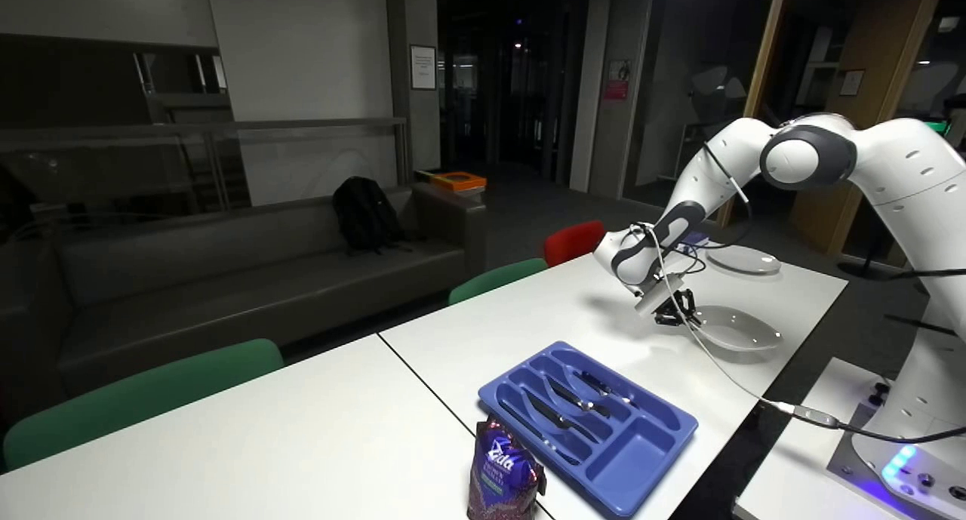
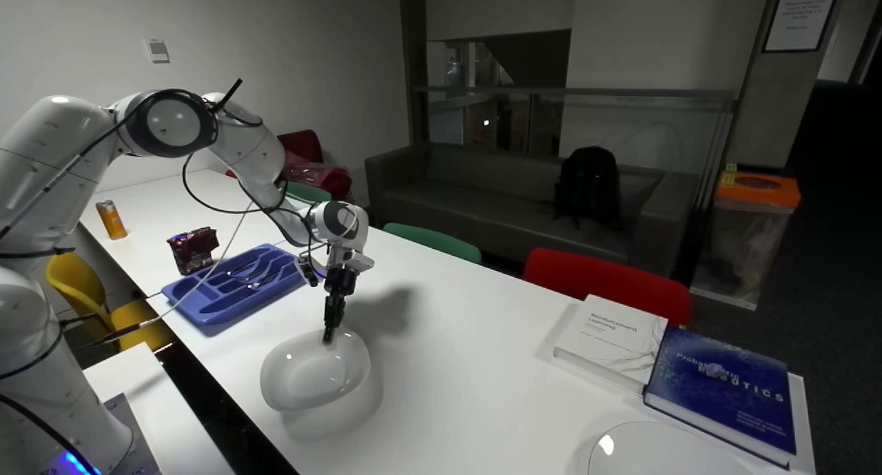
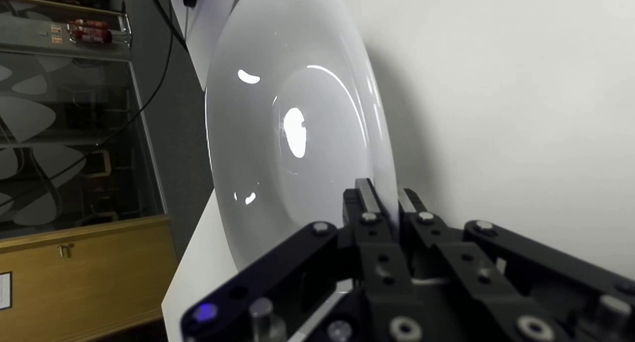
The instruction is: Move the white plate
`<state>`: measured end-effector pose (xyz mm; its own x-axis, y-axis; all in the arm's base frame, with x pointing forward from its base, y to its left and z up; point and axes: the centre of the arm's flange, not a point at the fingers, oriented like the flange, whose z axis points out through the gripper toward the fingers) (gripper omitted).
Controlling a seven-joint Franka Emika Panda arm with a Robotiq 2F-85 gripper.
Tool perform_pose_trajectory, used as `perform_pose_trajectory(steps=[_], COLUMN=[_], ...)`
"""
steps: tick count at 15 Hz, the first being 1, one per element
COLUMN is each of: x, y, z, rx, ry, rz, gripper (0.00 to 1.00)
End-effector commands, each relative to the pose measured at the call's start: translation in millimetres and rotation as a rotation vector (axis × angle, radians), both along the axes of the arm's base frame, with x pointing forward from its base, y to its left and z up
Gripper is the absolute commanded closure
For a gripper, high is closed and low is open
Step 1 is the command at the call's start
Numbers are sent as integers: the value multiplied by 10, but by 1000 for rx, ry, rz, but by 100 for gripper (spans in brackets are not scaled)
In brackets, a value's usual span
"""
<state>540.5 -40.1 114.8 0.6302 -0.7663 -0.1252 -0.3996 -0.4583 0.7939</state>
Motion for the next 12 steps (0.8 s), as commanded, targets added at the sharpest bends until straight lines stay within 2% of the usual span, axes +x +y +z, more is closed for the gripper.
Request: perform_pose_trajectory(steps=[1,5,9,10,11,12], x=[-145,-173,-186,-184,-180,-173], y=[-300,-511,-611,-617,-623,-630], z=[40,-22,-22,-23,-26,-30], rx=[15,36,32,33,34,36], ry=[-38,-77,-72,-69,-68,-68], rz=[-37,-66,-86,-87,-87,-90], gripper=[98,98,98,66,64,59])
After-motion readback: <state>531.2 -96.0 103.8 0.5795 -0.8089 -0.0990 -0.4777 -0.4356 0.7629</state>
